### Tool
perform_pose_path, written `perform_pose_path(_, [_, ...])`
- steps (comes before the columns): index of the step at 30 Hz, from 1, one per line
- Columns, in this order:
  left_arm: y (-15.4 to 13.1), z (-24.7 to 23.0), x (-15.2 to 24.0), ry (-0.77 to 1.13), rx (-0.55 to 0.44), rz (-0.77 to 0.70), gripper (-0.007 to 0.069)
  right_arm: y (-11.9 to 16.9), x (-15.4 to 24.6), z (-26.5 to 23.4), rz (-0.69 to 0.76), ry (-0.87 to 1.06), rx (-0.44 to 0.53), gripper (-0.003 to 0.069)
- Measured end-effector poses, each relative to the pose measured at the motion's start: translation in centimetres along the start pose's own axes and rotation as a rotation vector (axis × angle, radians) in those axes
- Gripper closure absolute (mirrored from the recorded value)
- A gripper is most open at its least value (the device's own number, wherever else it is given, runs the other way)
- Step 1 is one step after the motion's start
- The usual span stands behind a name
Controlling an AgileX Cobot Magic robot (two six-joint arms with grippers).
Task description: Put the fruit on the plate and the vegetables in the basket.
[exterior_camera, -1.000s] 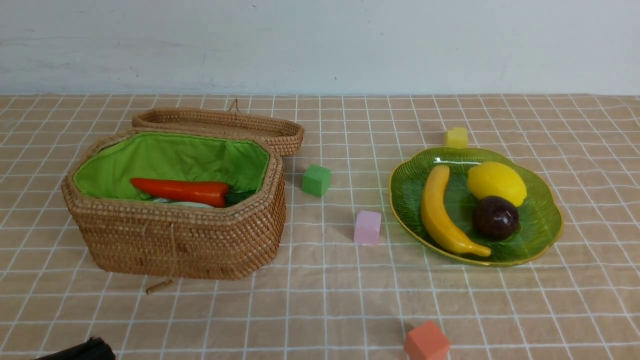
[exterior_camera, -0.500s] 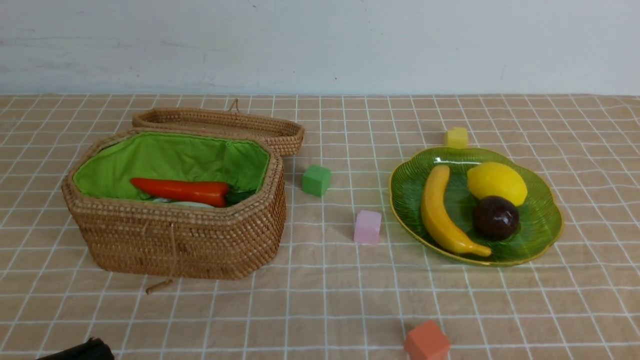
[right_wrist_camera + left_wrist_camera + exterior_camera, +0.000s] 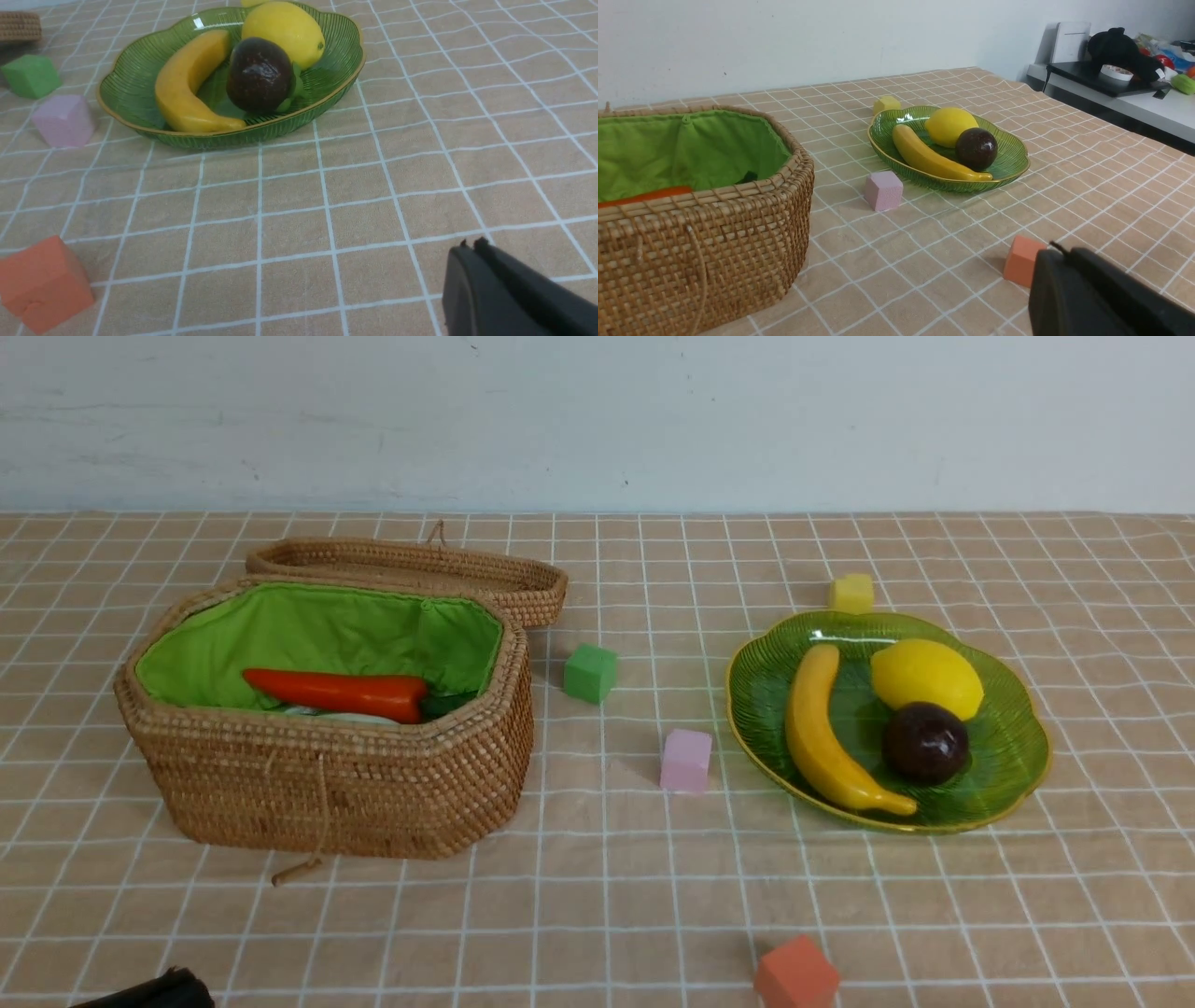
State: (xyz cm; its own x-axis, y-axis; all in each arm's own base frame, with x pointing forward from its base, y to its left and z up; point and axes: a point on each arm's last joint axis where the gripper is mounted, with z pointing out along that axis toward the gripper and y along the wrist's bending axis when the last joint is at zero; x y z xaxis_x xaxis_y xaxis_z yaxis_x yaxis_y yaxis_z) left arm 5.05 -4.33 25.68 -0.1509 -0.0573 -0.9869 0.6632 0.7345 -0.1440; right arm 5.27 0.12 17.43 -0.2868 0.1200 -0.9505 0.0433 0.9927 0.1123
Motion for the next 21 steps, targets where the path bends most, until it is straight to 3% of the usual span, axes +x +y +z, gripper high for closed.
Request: perform_pose_path(21, [0.06, 0.05, 0.23, 0.006, -0.001, -0.007, 0.0621, 0.01, -0.01, -0.02, 0.000, 0.001, -0.001, 0.0666])
